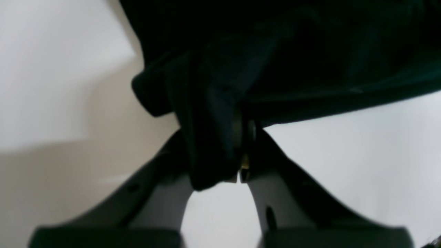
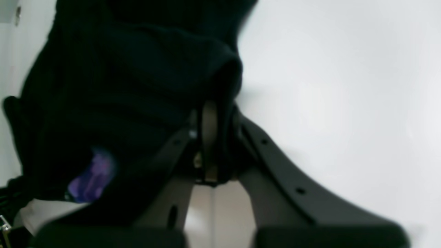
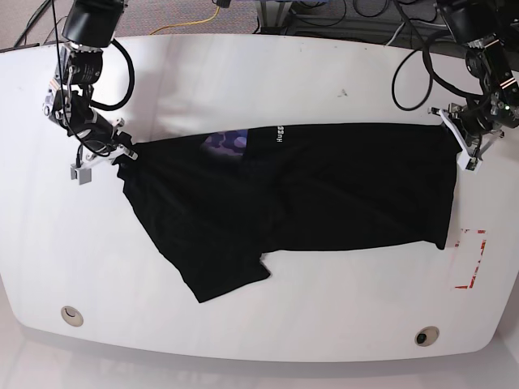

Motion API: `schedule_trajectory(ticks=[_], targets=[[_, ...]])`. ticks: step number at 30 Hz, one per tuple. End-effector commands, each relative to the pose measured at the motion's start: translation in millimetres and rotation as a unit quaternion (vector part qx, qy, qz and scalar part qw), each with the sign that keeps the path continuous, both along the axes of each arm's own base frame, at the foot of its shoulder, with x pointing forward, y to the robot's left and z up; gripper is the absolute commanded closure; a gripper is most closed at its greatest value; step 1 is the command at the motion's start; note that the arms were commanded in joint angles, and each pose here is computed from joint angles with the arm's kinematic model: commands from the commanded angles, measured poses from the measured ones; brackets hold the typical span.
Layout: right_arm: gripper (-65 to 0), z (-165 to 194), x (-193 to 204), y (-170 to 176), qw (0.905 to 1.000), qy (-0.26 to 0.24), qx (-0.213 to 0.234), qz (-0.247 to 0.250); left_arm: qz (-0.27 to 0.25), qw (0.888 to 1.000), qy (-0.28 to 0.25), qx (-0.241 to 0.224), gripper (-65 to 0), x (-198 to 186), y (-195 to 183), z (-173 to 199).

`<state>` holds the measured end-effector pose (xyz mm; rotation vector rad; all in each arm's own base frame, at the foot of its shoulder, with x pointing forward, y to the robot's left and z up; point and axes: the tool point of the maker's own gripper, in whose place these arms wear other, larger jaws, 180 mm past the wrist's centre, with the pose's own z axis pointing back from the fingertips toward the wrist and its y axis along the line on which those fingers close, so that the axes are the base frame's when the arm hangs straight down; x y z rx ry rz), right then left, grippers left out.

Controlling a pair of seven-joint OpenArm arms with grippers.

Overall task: Layout the t-shirt on the table in an organized manner, then fold the t-shirt properly
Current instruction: 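Pull the shoulder corners apart with both grippers, straightening the shirt, then drag the black shirt by its shoulders with both grippers toward the robot base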

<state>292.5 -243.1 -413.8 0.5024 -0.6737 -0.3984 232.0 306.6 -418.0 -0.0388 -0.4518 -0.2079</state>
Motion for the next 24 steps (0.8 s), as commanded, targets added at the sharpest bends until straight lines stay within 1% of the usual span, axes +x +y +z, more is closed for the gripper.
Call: schedule_trajectory(ticks=[1,5,9,15,22,24], targets=[[-0.3,12.9,-8.4,-13.0,0.9998,-0.015,-0.004,-0.009,-0.011,0.999,0.011,0.039,-0.4,-11.7,11.1,9.3],[-0.3,16.1,-28.9,-20.8,0.9998,-0.006,-0.007,-0.016,-0.025,0.998,0.015,0.057,-0.4,-24.5,12.0,14.9],[-0.3,19.5,-49.9,-27.8,0.9996,0.004,-0.022,-0.017,-0.040,0.996,0.025,0.077,-0.4,-39.8,15.3,19.3],[-0.3,26.6,-77.8,-38.3,0.9986,0.012,-0.048,-0.020,-0.052,0.994,0.034,0.086,-0.6,-54.4,11.7,20.4],[-0.3,25.1,-113.9,-59.1,0.9959,0.038,-0.070,-0.043,-0.089,0.992,0.038,0.075,-0.8,-54.0,-12.8,14.9],[-0.3,23.4,-122.2,-63.4,0.9951,0.046,-0.073,-0.048,-0.099,0.992,0.041,0.063,-0.8,-55.0,-26.7,9.1]])
